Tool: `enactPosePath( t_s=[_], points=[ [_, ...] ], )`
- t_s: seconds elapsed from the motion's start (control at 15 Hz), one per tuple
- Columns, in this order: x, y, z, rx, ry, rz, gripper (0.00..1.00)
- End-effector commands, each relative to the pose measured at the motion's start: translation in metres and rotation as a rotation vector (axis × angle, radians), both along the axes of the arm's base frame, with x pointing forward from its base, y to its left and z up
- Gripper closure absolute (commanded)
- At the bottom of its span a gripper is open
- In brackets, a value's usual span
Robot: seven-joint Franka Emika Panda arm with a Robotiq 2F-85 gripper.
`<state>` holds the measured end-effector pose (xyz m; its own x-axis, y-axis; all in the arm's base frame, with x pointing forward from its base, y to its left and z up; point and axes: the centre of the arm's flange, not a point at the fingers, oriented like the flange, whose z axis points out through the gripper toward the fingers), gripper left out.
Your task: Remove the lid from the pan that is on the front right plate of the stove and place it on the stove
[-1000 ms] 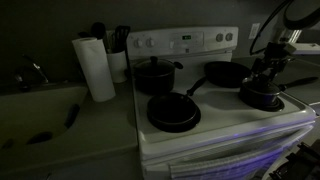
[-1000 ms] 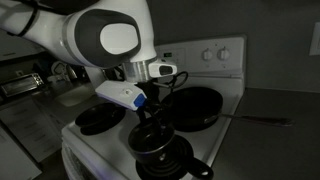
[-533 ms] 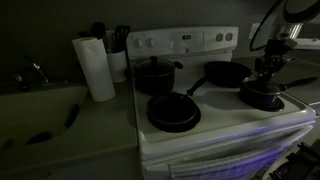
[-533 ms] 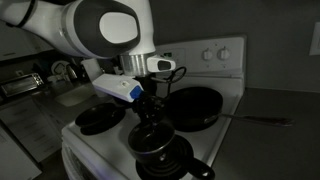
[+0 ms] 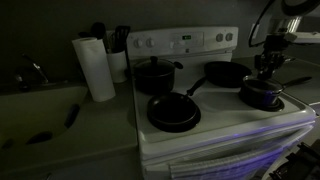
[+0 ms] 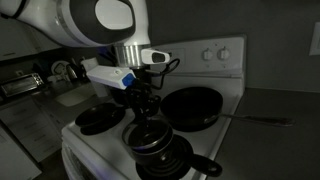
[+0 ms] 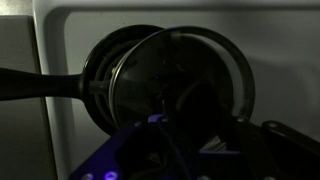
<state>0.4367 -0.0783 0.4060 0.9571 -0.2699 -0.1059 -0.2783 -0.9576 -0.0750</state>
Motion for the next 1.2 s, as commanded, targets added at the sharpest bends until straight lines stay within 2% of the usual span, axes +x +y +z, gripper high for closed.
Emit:
enactPosePath(
  t_s=[0.0,0.33,0.6,0.8,1.13],
  points=[
    [0.009,0.01,0.029,-0.035,0.029,0.022,0.83],
    [0.024,0.027,0.048,-0.054,0.015,0.066,0.83],
    [0.045,0.065,0.056,-0.043,-0.038,0.131,0.83],
    [0.058,0.098,0.053,-0.036,-0.071,0.179,0.83],
    [0.073,0.136,0.028,-0.022,-0.102,0.17,0.83]
  ],
)
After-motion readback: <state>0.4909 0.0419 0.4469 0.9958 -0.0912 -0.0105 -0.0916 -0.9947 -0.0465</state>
